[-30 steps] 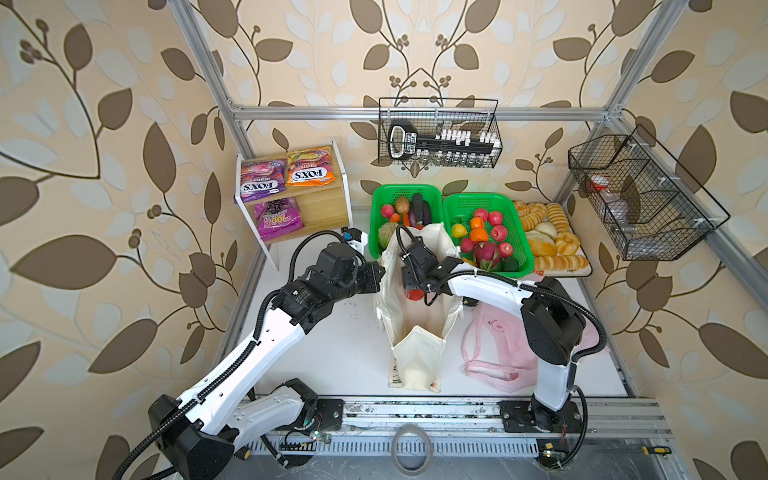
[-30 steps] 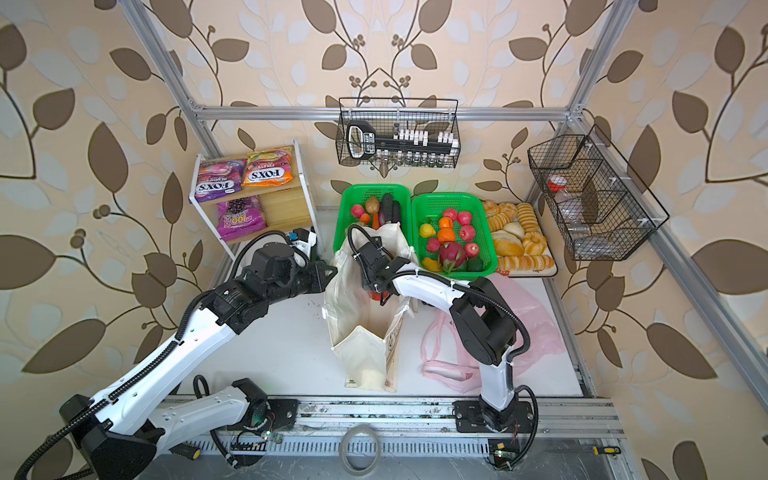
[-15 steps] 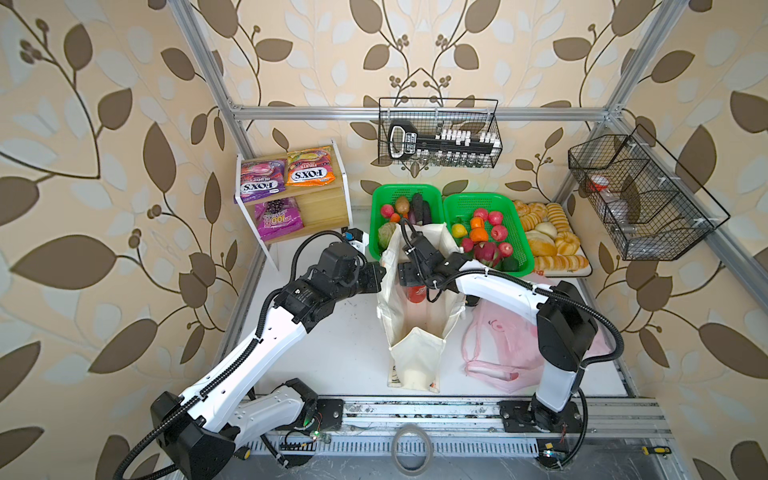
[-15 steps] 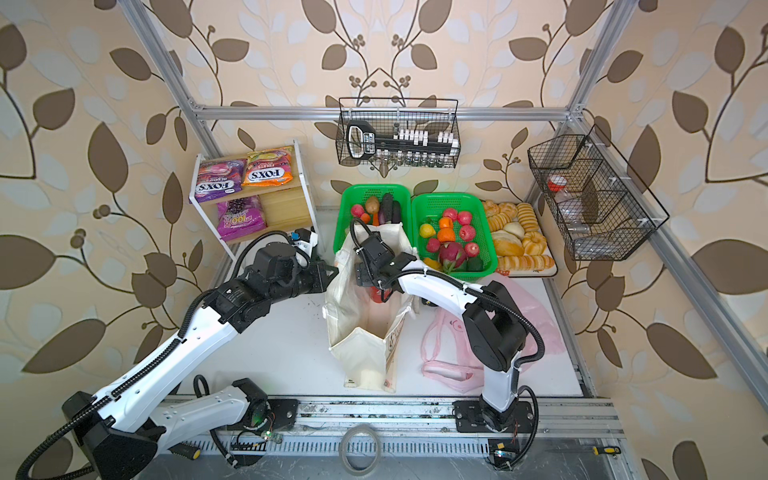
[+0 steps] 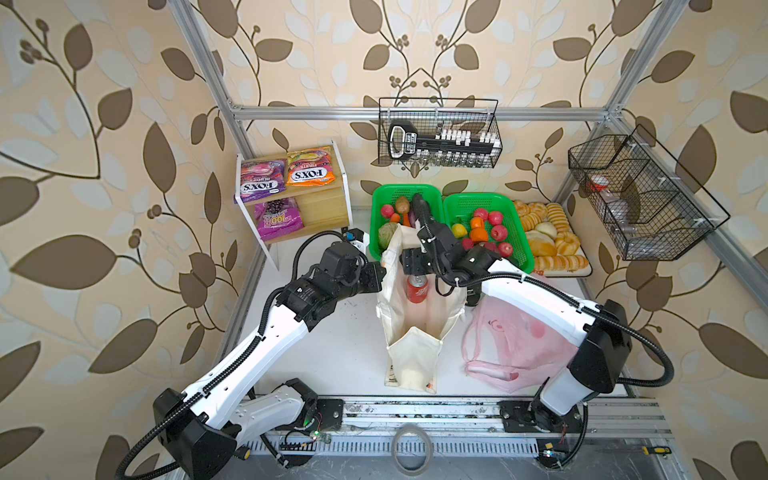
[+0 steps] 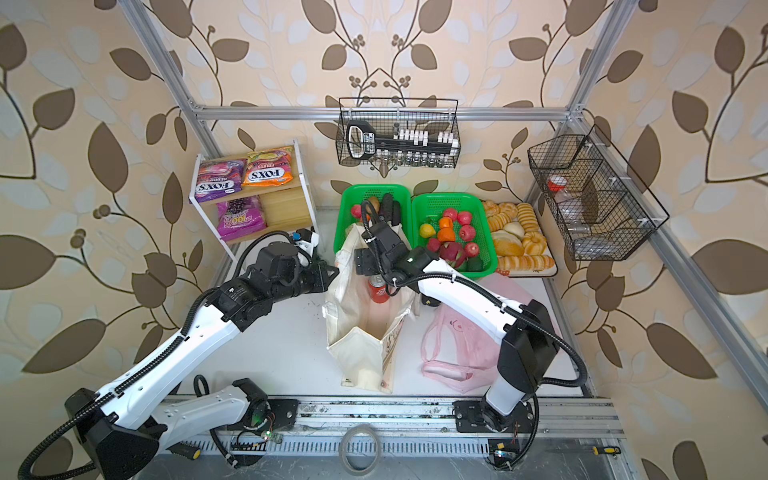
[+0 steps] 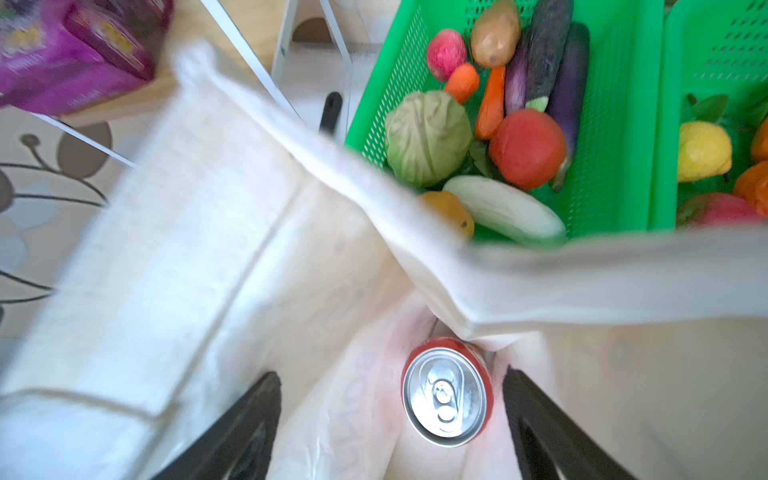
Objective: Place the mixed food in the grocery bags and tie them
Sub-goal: 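Open and withdraw the right gripper while the left releases the rim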
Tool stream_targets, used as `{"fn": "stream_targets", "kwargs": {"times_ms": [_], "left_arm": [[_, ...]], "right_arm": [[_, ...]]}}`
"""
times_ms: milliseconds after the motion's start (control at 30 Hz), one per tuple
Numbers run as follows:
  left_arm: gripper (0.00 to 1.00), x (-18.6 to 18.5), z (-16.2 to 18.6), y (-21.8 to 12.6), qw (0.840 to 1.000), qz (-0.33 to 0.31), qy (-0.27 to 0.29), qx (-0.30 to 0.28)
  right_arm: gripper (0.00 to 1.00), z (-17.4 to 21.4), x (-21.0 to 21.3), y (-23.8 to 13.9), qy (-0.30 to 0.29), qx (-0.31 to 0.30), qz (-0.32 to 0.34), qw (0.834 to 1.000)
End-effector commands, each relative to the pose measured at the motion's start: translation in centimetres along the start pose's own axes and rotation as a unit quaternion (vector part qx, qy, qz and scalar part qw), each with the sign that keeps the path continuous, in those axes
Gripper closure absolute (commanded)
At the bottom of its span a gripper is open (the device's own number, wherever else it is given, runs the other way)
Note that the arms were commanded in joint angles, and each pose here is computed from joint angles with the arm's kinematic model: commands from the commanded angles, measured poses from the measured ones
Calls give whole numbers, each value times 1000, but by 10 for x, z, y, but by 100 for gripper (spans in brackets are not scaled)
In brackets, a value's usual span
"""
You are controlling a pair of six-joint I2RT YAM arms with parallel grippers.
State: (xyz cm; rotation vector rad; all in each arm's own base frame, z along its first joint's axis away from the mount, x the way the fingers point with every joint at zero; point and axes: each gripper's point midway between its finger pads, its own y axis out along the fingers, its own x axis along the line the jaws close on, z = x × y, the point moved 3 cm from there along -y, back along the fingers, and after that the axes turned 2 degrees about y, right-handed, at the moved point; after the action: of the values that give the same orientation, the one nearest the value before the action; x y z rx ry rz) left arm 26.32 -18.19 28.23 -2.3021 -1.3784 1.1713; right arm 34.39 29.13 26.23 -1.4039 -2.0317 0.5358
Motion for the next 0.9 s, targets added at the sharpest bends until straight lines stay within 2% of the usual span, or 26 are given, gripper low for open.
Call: {"fn": "stream_targets", "kwargs": {"times_ms": [0, 133, 233, 267, 300, 467, 567, 700, 767, 867], "left_arm": [[100, -1, -7, 1, 1000, -5, 3, -20], [100, -4, -8, -2, 1000, 2, 14, -26], [74, -8, -13, -8, 999, 11, 33, -38], [60, -10, -15, -12, 998, 14, 40, -43], [54, -11, -17, -15, 998, 15, 47, -49], [33, -17, -35, -43, 991, 2, 90, -94], [24, -9, -50, -63, 983, -49, 118, -131], [15, 24, -72, -88, 957, -182, 150, -167], [13, 46, -80, -92, 949, -228, 162, -145], [13, 96, -89, -92, 939, -299, 135, -101]], "right_arm": [[16, -10, 4, -15, -11, -17, -6, 1000], [17, -32, 10, -53, -8, -70, -33, 997], [17, -52, 12, -91, 4, -123, -75, 990], [17, -55, 13, -102, 7, -137, -92, 986], [17, -58, 13, -111, 12, -148, -106, 983], [17, -60, 5, -140, 57, -175, -175, 967], [18, -59, -2, -151, 84, -183, -197, 960], [18, -51, -9, -161, 96, -186, -208, 955], [18, -47, -9, -166, 103, -186, -216, 953], [18, -41, -10, -172, 110, -189, -221, 950]]}}
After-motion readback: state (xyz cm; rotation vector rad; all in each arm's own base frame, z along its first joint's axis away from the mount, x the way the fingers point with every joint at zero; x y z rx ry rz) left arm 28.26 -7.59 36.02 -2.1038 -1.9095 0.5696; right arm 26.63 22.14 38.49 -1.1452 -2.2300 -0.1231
